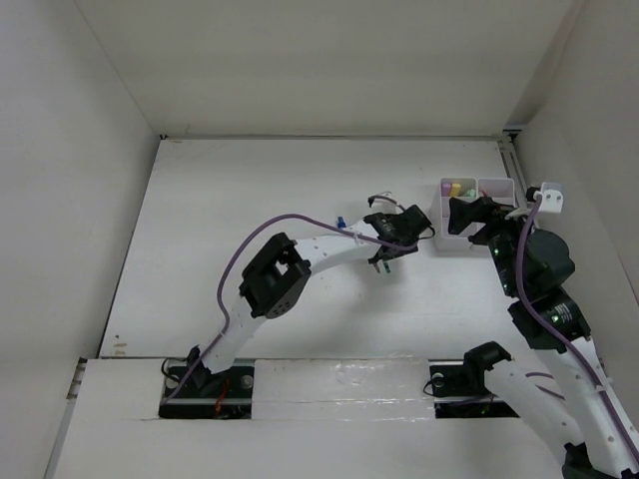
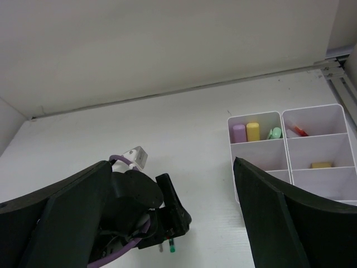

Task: Sort the stationery into containers
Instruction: Pick up the pen from the center of the board.

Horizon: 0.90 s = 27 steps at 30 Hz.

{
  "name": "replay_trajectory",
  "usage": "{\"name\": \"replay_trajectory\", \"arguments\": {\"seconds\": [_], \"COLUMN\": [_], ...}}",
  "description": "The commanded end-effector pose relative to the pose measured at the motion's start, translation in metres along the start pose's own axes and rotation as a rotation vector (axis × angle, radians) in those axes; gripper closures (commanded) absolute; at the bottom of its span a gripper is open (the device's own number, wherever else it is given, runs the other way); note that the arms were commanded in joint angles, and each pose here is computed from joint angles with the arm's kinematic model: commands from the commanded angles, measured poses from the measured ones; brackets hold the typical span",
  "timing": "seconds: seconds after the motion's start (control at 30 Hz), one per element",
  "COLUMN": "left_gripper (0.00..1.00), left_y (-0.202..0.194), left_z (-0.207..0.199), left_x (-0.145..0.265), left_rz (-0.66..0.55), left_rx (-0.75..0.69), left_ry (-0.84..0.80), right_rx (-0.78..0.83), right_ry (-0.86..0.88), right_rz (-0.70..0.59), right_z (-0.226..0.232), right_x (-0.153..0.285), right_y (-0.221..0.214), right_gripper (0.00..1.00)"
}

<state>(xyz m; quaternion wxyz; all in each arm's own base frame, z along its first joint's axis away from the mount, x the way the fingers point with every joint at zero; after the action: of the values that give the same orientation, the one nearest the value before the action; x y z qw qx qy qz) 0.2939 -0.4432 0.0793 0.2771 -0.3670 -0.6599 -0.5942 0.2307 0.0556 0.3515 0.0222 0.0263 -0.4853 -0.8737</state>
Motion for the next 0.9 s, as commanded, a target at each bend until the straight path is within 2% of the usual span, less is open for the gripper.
{"name": "replay_trajectory", "arguments": {"seconds": [0.0, 0.4, 0.47, 0.53, 0.67, 0.87], "left_gripper": [0.32, 0.36, 0.47, 0.49, 0.63, 0.67], "left_y": [0.009, 0.004, 0.002, 0.002, -0.003, -0.021], "left_z": [-0.009, -0.007, -0.004, -0.005, -0.005, 0.004], "left_x": [0.004, -0.012, -0.018, -0.02, -0.024, -0.035], "left_rz": [-0.018, -0.001, 0.013, 0.013, 0.027, 0.079], "left_rx": [0.001, -0.009, -0.007, -0.007, -0.011, -0.035], "left_ry": [-0.029, -0.016, -0.009, -0.009, -0.009, 0.025], "right_rx": [0.0, 0.0, 0.0, 0.0, 0.0, -0.011], "right_ry": [0.047, 0.055, 0.055, 0.055, 0.055, 0.076], "right_rz": [-0.028, -0.024, -0.024, -0.024, -0.024, -0.021], "right_z": [0.01, 0.011, 0.011, 0.011, 0.011, 0.015], "right_x": [0.0, 0.0, 0.0, 0.0, 0.0, 0.0], "right_y": [0.008, 0.007, 0.007, 0.007, 0.007, 0.008], "right_gripper": [0.04, 0.05, 0.05, 0.05, 0.05, 0.05]}}
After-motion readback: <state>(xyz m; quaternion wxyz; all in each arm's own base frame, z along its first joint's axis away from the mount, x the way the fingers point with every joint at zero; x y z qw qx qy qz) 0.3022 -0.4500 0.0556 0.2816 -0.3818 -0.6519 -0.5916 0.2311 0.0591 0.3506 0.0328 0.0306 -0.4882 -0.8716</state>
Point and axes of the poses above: each gripper's point midway between its finger pads, its own x axis back along the fingers, its own z axis along the line the jaws close on, y = z × x, the point moved 3 cm from there along x, back along the fingers, and after that the axes turned 15 degrees about -x, right-handed, at the moved point
